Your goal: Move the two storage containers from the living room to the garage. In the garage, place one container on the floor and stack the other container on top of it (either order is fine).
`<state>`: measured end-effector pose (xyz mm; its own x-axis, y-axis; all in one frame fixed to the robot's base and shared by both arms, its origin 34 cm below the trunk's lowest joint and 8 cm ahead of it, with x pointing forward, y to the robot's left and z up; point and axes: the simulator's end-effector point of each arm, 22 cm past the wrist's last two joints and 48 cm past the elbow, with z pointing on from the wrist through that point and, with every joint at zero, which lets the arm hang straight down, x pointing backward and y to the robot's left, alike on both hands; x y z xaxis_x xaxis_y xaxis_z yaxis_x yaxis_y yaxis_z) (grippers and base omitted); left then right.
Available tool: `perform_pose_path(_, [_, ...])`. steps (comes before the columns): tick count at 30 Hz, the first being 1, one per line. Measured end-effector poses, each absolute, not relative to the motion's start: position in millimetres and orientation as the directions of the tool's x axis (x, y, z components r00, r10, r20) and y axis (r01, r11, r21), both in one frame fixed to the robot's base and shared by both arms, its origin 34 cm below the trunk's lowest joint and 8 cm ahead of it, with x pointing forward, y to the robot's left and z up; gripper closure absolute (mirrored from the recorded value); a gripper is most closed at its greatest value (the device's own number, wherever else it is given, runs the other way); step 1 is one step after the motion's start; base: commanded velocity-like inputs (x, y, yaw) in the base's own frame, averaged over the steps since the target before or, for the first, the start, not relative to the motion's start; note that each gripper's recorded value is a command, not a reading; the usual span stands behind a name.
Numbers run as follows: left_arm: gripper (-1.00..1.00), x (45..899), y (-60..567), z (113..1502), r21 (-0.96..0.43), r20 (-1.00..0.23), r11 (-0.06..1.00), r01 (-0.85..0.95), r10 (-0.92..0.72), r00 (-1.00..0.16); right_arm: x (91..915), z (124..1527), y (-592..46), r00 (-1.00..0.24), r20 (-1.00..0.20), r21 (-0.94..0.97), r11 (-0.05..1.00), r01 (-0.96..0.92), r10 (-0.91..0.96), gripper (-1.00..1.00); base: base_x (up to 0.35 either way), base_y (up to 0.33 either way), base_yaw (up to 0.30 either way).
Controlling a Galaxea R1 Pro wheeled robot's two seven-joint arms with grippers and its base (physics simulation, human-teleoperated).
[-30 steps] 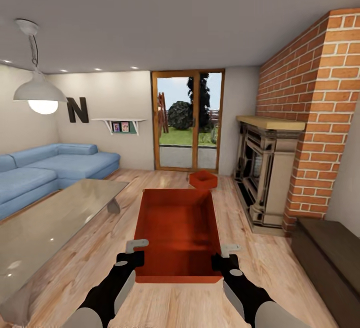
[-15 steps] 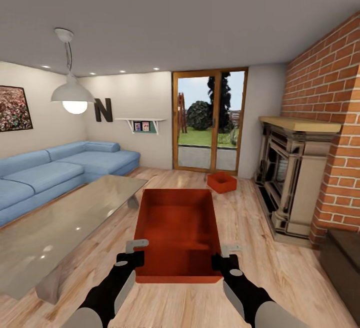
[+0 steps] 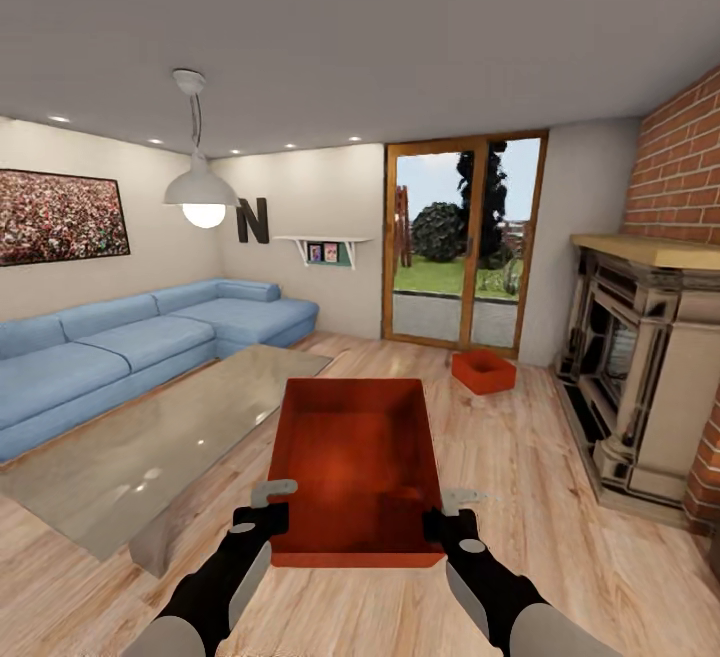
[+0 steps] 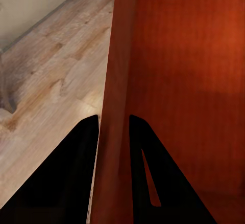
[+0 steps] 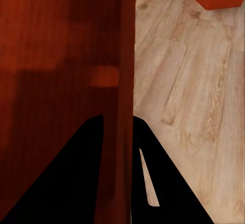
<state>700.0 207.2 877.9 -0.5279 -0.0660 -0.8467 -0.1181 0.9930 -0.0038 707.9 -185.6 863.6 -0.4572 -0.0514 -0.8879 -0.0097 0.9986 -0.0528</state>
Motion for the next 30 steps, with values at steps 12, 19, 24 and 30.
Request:
perform_pose_path(12, [1.00, 699.3, 207.3, 876.9, -0.003, -0.844, 0.993, -0.119, -0.066, -0.533, 707.5, 862.9, -185.6, -0.461, -0.886, -0.055, 0.998, -0.011, -0.054, 1.00, 0.000, 0.000, 0.270])
perform_pose_path(19, [1.00, 699.3, 207.4, 876.7, -0.003, -0.844, 0.993, -0.118, -0.065, -0.533, 707.2, 862.4, -185.5, -0.462, -0.886, -0.054, 0.998, -0.011, -0.053, 1.00, 0.000, 0.000, 0.270])
perform_pose_path(24, [1.00, 699.4, 207.2, 877.1, -0.003, -0.845, 0.993, -0.118, -0.066, -0.531, 707.4, 862.6, -185.6, -0.460, -0.886, -0.054, 0.998, -0.011, -0.053, 1.00, 0.000, 0.000, 0.270])
perform_pose_path(30, [1.00, 699.6, 207.2, 877.3, -0.004, -0.846, 0.993, -0.118, -0.066, -0.530, 707.4, 862.8, -185.6, -0.459, -0.887, -0.053, 0.999, -0.011, -0.052, 1.00, 0.000, 0.000, 0.270])
